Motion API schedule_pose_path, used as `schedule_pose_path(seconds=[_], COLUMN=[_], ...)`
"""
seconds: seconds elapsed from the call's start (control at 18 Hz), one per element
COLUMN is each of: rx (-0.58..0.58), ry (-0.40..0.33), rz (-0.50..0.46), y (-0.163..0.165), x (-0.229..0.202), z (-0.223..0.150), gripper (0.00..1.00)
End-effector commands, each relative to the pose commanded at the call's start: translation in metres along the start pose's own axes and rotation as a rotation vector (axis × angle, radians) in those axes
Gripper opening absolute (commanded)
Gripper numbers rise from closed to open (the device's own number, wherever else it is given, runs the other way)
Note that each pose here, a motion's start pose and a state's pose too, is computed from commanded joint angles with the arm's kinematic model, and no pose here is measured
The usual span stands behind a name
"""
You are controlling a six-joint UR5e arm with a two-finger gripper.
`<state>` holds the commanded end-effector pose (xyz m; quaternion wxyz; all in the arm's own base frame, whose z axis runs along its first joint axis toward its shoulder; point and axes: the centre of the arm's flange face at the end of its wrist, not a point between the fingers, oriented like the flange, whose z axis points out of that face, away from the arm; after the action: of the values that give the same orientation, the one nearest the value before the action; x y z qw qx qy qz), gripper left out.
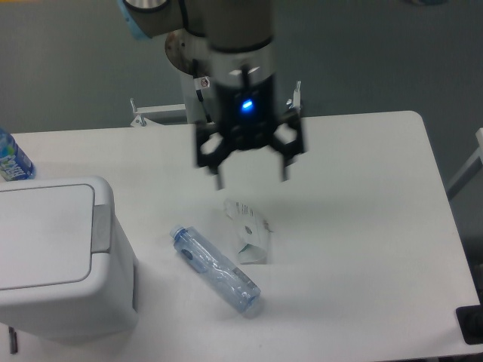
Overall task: Open the trash can
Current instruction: 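Move the gripper over the white trash can's lid edge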
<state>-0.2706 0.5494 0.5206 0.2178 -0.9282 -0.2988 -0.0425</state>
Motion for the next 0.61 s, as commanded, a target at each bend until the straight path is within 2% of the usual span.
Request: schedule_pose_path(seconds=[0.22,0.61], rx=[-0.024,-0.047], ry=[0.087,0.118], rz=[-0.02,-0.007], y=[0.001,0.002], x=[0.019,0.046], z=[0.017,0.039], gripper=[1.0,1.0])
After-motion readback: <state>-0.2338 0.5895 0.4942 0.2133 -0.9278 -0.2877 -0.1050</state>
